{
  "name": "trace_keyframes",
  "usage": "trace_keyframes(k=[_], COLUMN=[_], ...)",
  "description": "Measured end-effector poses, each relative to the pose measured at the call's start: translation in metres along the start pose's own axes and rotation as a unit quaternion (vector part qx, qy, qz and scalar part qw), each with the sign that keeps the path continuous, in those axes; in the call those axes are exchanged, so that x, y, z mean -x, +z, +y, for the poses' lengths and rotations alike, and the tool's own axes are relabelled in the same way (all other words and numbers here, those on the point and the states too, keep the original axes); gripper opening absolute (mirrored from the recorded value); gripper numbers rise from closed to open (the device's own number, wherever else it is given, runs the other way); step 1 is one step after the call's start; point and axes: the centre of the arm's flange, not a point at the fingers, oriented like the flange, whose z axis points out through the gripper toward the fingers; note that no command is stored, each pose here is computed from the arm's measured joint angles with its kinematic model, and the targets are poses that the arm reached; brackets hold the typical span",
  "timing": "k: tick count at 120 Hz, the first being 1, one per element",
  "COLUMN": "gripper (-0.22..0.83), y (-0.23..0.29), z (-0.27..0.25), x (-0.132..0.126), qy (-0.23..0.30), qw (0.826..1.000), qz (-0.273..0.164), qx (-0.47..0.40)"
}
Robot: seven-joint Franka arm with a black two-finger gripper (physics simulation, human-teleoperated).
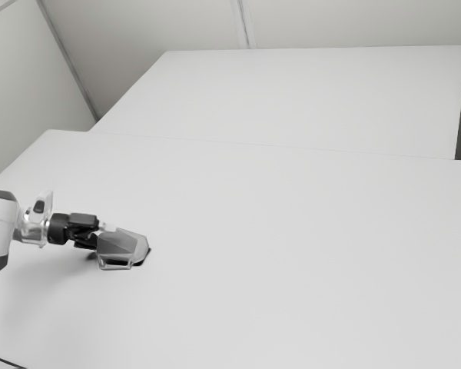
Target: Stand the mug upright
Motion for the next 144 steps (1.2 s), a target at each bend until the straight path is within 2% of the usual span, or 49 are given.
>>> trace_keyframes(k=[16,32,65,77,85,91,95,105,116,130,144], gripper=[0.15,-0.03,-0.13,-0.14,-0.14,-0.14,-0.15,-0.14,-0.15,-0.15,-0.15], y=[0.002,0.002,0.001,0.002,0.017,0.03,0.046,0.071,0.101,0.13,0.158], z=[-0.001,0.0,0.009,0.031,0.065,0.103,0.125,0.153,0.192,0.216,0.212], x=[0.005,0.004,-0.005,-0.031,-0.073,-0.111,-0.128,-0.144,-0.153,-0.15,-0.129], qy=[0.013,0.028,0.06,0.1,0.159,0.222,0.257,0.306,0.347,0.357,0.333], qw=[1.0,1.0,0.998,0.994,0.987,0.974,0.961,0.926,0.869,0.814,0.79], qz=[0.004,0.01,0.026,0.025,-0.001,-0.054,-0.1,-0.188,-0.28,-0.332,-0.341], qx=[0.004,0.009,0.02,0.023,0.02,-0.007,-0.037,-0.116,-0.214,-0.316,-0.387])
